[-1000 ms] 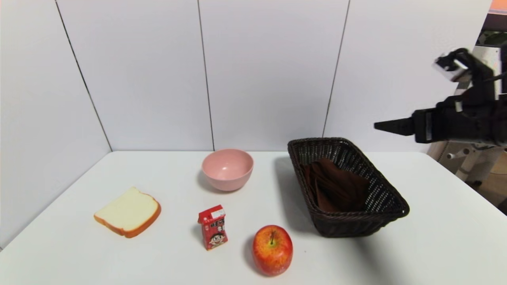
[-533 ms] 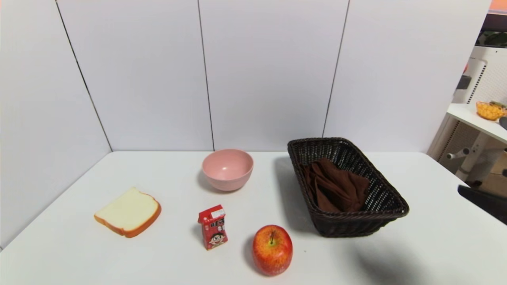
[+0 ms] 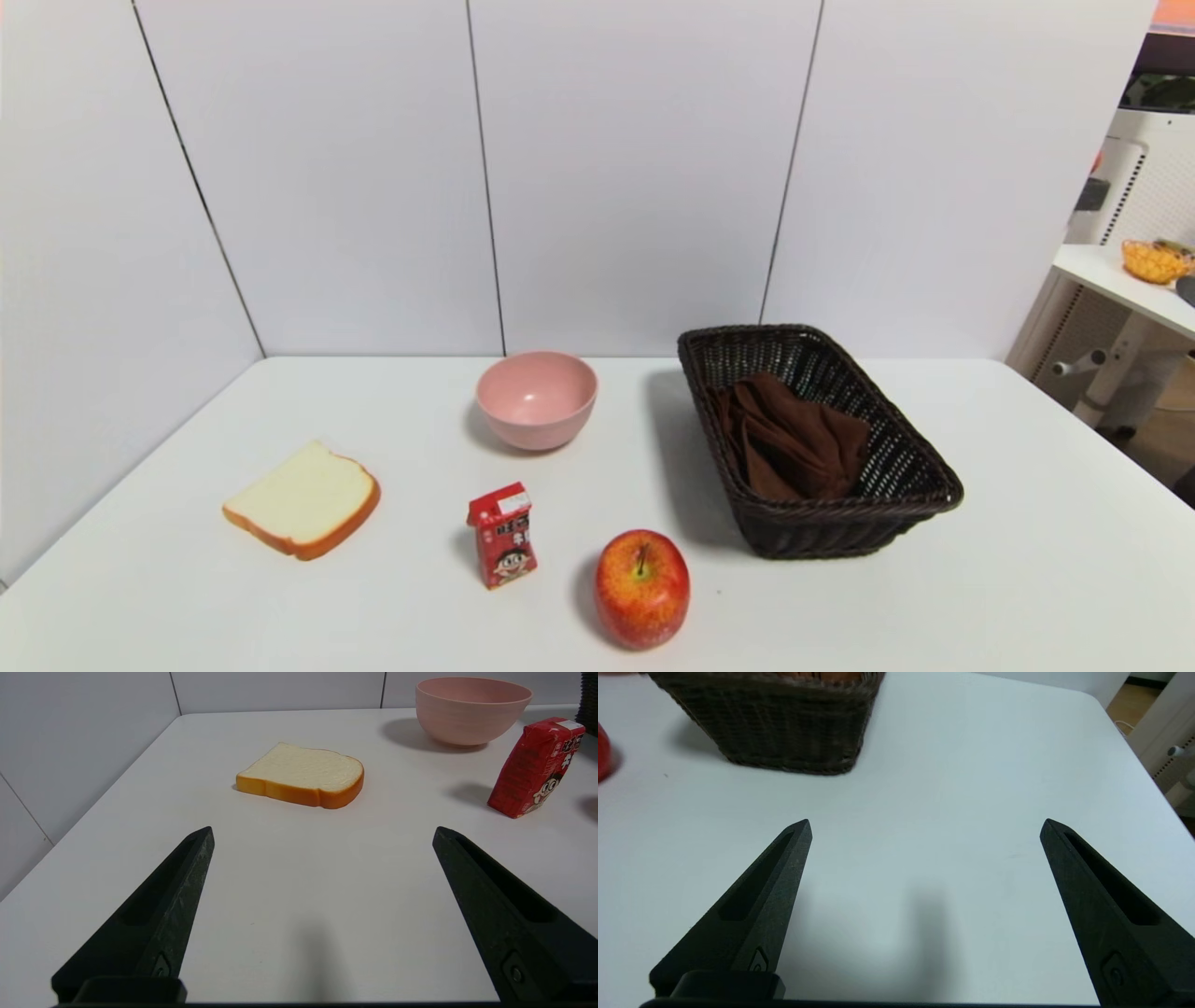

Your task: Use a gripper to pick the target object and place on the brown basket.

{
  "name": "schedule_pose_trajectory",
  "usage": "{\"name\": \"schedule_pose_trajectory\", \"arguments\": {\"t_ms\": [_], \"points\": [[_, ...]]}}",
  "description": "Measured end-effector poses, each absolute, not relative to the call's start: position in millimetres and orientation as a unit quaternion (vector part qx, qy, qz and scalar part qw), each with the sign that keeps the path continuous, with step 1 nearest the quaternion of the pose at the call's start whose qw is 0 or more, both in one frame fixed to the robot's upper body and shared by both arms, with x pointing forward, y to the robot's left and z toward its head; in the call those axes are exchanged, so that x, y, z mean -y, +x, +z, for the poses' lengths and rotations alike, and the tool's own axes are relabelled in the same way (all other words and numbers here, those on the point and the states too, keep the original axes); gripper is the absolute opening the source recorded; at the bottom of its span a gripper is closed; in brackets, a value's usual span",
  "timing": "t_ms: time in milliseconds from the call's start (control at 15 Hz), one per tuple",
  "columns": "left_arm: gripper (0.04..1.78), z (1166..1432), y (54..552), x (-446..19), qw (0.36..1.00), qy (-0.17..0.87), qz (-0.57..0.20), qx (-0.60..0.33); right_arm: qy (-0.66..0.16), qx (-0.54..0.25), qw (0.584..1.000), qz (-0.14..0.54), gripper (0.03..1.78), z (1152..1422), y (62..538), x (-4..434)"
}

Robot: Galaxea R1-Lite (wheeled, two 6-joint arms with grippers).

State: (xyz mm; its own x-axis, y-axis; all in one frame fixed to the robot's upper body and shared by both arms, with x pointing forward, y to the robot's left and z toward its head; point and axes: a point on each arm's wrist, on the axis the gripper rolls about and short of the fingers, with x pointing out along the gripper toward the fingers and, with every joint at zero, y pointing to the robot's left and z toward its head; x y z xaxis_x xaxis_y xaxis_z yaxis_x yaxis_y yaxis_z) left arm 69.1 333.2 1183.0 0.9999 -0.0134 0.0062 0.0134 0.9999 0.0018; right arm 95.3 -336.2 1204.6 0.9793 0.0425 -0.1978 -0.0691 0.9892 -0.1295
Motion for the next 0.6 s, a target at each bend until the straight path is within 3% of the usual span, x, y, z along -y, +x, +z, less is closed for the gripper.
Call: {"name": "schedule_pose_trajectory", "arguments": {"t_ms": [267,600], "points": [[1.69,1183,69,-333,1.0,0.001,-0.007,0.003,-0.065,-0.068,0.996,0.013,1.69,1187,80,336],[1.69,1183,69,-333,1.0,0.001,-0.007,0.003,-0.048,-0.008,0.999,0.003,1.69,1183,70,336]]}}
